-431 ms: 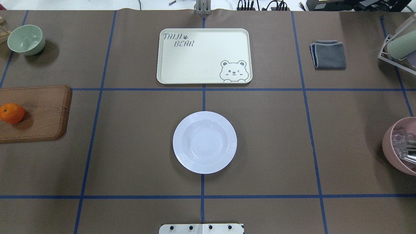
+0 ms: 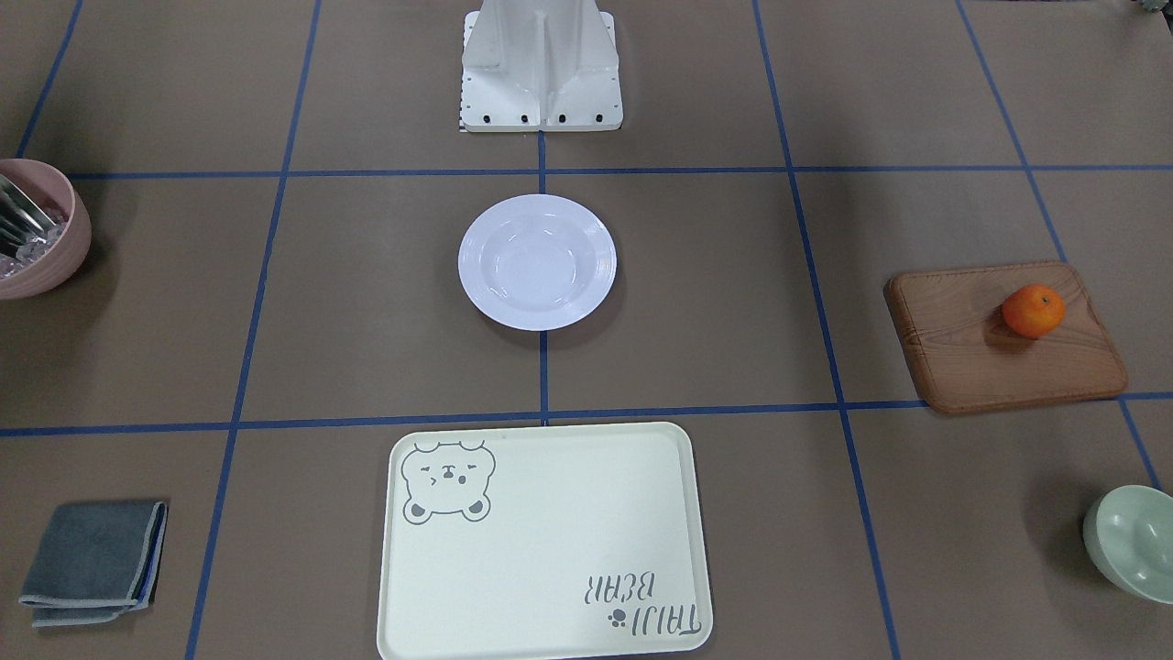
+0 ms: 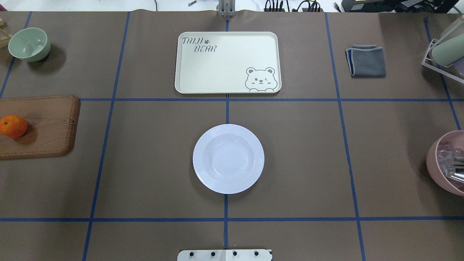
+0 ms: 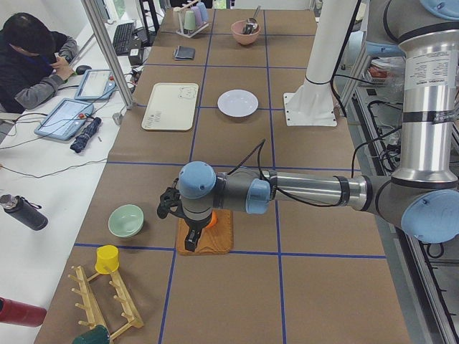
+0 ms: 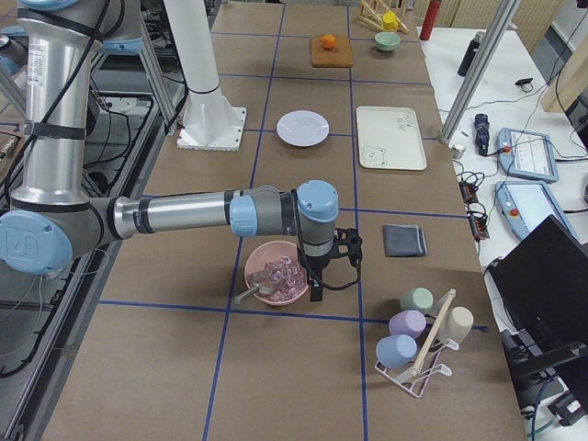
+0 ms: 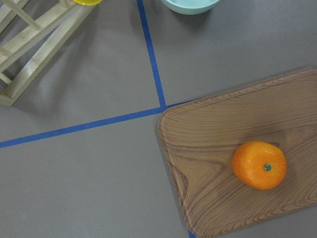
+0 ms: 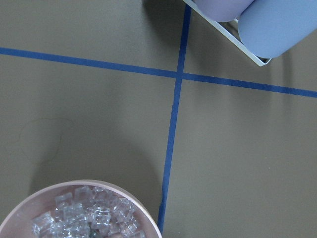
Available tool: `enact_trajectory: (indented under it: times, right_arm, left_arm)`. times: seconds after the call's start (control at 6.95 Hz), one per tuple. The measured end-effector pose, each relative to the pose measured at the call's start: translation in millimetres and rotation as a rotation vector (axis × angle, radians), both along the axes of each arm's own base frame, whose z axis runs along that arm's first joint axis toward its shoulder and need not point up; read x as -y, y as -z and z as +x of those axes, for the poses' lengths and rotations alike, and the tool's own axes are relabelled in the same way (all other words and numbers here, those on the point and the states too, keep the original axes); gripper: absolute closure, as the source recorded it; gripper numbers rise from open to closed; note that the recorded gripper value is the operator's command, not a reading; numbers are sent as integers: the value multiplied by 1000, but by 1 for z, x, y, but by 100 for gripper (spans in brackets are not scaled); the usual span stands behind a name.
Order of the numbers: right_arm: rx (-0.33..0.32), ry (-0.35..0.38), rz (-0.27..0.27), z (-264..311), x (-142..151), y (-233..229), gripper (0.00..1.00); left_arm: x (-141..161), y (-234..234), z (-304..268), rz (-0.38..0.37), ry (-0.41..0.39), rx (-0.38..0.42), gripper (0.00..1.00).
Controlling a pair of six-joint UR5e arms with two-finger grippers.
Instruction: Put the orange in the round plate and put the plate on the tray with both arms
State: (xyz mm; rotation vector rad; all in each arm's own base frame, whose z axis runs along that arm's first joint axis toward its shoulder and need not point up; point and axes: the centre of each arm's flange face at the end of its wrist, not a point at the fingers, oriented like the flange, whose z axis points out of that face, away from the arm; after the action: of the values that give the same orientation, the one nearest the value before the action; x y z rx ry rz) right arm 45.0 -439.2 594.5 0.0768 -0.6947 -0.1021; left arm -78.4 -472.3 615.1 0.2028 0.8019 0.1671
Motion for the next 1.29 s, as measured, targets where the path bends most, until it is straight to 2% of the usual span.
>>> enact_trajectory:
  times: [0.29, 0.43, 0.58, 0.86, 1.29]
  right_arm:
    - [0, 5, 35, -1, 12, 13, 0]
    - [-1, 5, 56, -1, 20, 23, 0]
    - [2, 2, 90, -2, 33, 40, 0]
    - [9, -7, 193, -3, 50, 63, 0]
    - [28, -46, 303, -2, 54, 64, 0]
  left_arm:
    - [3, 12, 0, 40, 0, 6, 2]
    - [6, 18, -1, 84, 2, 10, 2]
    - [10, 25, -2, 150, 6, 19, 2]
    - [27, 39, -6, 309, 28, 64, 2]
    - [36, 48, -7, 334, 116, 51, 2]
